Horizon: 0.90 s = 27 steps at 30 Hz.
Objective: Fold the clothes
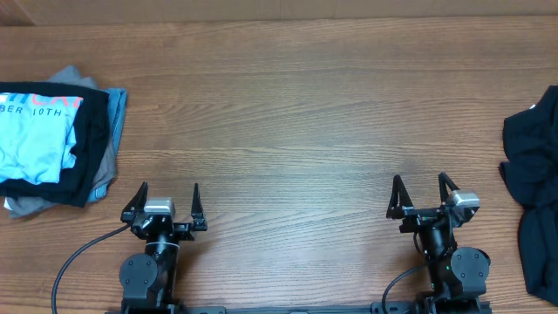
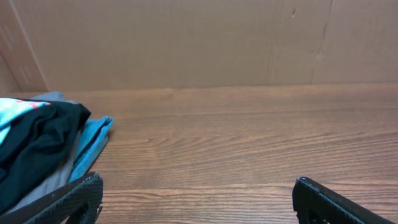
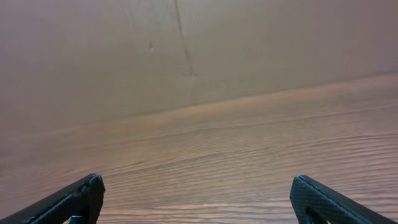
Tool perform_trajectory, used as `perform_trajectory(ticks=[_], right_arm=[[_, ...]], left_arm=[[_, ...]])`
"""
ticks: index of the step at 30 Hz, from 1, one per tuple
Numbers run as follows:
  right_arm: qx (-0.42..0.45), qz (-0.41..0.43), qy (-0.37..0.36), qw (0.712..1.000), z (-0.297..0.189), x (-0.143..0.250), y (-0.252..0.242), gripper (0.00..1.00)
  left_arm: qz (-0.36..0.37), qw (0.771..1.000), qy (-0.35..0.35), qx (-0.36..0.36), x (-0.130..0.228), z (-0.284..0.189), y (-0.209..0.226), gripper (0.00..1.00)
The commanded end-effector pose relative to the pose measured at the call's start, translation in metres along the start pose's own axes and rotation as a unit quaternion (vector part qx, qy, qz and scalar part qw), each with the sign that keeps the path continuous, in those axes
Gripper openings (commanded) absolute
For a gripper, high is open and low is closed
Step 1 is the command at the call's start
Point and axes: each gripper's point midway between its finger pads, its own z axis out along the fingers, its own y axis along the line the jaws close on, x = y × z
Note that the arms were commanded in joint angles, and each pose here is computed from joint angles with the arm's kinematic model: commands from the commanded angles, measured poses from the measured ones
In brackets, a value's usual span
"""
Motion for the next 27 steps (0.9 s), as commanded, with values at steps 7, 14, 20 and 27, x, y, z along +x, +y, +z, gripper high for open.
perform_trajectory(ticks=[7, 14, 20, 27], right_arm=[[-0.005, -0.106, -0.003, 0.994, -0.0001, 0.0011, 0.0009, 1.0], [0.001, -0.106, -0.004, 0.994, -0.0001, 0.0004, -0.0017, 1.0], [0.001, -0.106, -0.004, 0.994, -0.0001, 0.0004, -0.0017, 1.0], [0.001, -0.106, -0.004, 0.994, -0.0001, 0.0007, -0.0018, 1.0]], left_arm=[[-0.005, 1.0, -0.002, 0.006, 0.0021, 0.0002, -0.0021, 1.0], [-0.005, 1.0, -0.002, 0.006, 0.0021, 0.0002, -0.002, 1.0], [-0.005, 1.0, -0.002, 0.006, 0.0021, 0.0002, -0.0021, 1.0], [-0.005, 1.0, -0.002, 0.006, 0.0021, 0.0002, -0.0021, 1.0]])
